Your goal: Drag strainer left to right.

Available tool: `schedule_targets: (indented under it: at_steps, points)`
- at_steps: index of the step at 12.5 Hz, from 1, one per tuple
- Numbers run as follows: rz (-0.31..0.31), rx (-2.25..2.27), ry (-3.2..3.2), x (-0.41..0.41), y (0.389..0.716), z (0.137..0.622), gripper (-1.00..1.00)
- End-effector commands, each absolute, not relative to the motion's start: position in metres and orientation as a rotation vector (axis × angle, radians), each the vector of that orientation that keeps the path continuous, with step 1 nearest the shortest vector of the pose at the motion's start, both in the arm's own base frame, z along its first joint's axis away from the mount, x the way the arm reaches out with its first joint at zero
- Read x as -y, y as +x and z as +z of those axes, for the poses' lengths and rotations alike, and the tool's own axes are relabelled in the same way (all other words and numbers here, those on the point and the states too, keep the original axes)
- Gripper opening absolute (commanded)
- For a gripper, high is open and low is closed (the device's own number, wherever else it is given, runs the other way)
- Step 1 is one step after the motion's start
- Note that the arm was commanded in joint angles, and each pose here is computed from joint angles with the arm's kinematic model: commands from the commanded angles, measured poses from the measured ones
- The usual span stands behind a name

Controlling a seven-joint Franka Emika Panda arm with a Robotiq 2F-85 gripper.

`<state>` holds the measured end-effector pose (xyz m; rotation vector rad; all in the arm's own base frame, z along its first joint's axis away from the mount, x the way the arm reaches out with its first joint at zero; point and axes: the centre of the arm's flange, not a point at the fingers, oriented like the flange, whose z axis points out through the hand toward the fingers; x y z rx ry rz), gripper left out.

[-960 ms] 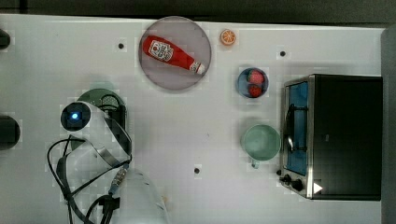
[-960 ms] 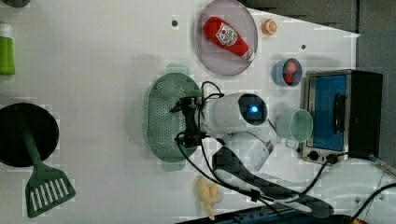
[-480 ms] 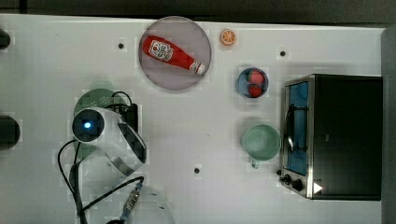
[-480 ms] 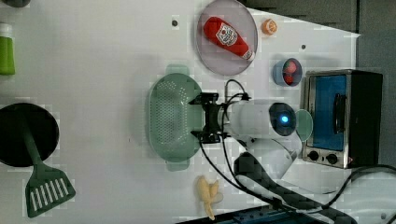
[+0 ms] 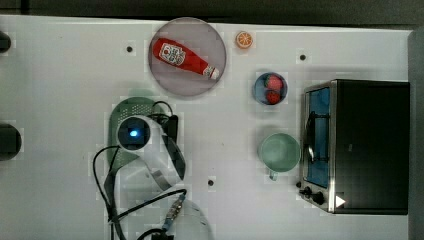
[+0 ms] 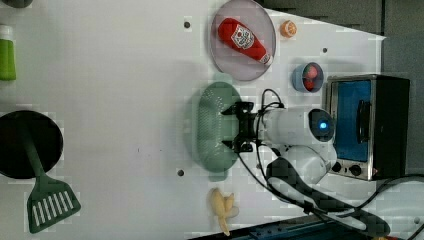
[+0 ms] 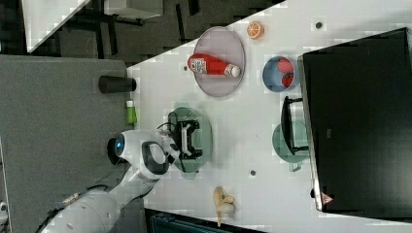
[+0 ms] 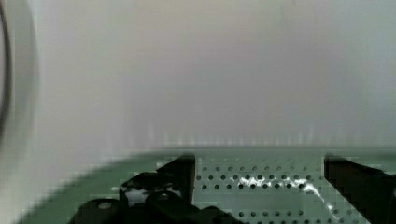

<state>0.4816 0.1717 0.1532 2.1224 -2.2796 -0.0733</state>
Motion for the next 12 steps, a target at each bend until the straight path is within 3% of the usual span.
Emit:
schedule_targets:
  at_steps: [1,12]
  points:
    - [-0.053,2.184,2.207,-0.127,0.479,0.152,1.0]
    - [0.042,2.11,2.2,0.02,0.489,0.149,1.0]
